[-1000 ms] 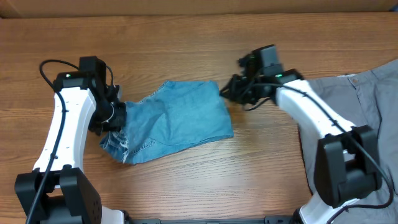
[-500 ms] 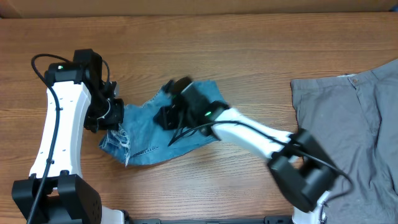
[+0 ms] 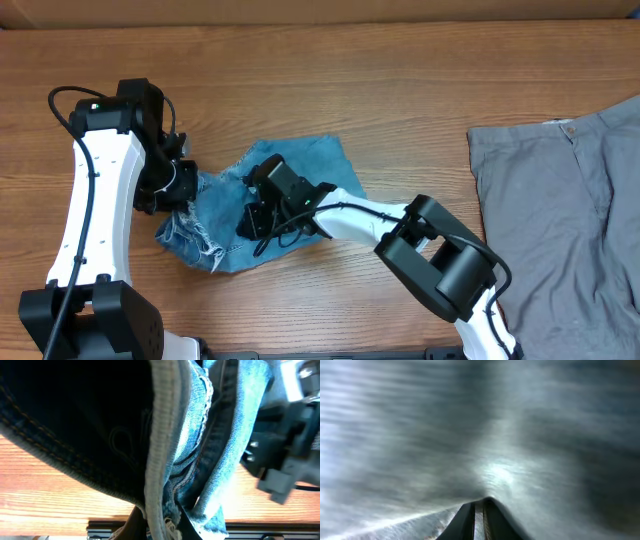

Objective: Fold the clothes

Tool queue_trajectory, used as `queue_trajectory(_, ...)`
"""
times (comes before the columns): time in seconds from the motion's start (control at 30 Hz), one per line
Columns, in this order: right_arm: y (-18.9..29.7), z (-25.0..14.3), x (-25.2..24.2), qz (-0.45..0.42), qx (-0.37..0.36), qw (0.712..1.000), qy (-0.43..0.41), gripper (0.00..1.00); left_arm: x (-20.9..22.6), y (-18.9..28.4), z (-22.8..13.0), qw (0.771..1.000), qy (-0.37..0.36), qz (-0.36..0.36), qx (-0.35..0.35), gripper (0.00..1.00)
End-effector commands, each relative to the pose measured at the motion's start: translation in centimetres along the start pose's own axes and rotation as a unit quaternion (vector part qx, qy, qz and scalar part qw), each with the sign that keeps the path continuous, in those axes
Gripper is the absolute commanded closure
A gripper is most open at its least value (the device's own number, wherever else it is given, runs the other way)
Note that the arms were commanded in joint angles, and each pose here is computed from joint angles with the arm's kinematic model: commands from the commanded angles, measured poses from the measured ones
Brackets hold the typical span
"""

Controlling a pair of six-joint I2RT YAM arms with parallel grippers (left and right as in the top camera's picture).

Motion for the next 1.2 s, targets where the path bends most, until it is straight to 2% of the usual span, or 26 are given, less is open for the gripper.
queue_trajectory(0.0, 4.8, 2.7, 1.7, 0.022, -0.045, 0.998, 0.028, 0.89, 0.0, 0.7, 0.2, 1.000, -0.006, 0.006, -0.012, 0.96)
queue_trajectory(0.17, 10.1, 5.1, 1.9, 0.020, -0.101, 0.994, 0.024, 0.91, -0.6, 0.7, 0.3, 1.000, -0.012, -0.018, -0.012, 0.96)
queue_trajectory(0.27, 11.3, 5.7, 0.6, 0.003, -0.116, 0.993, 0.005, 0.92, -0.7, 0.7, 0.4, 1.000, -0.016, -0.020, -0.015, 0.96)
queue_trajectory(0.43, 9.4, 5.4, -1.9, -0.054, -0.119, 0.991, -0.042, 0.92, -1.3, 0.8, 0.0, 0.998, -0.039, -0.050, -0.005, 0.96)
queue_trajectory(0.6, 4.3, 4.0, -2.3, -0.026, -0.082, 0.995, -0.054, 0.92, -2.0, 1.5, -0.1, 0.994, -0.064, -0.084, -0.006, 0.96)
queue_trajectory(0.7, 0.8, 2.1, -1.3, 0.019, -0.039, 0.998, -0.034, 0.92, -2.4, 2.2, -0.2, 0.991, -0.081, -0.104, -0.010, 0.96)
queue_trajectory(0.83, -2.4, -0.7, 0.5, 0.033, 0.009, 0.999, -0.008, 0.93, -3.0, 3.2, -0.1, 0.987, -0.087, -0.131, -0.018, 0.96)
queue_trajectory(1.03, -0.7, 0.5, 1.3, 0.054, -0.001, 0.999, 0.005, 0.94, -5.0, 4.2, 0.7, 0.969, -0.100, -0.222, -0.044, 0.96)
queue_trajectory(1.17, 3.3, 1.9, 0.7, 0.038, -0.015, 0.999, -0.010, 0.96, -6.0, 4.4, 1.5, 0.965, -0.093, -0.235, -0.067, 0.96)
Point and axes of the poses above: each gripper's point midway between its finger pads, its own y axis back along the fingers, its own x axis along the line the jaws close on, z = x × y, the point moved 7 cm from there along y, back along the fingers, and after that the axes turned 12 degrees about y, right-handed, at the moved point
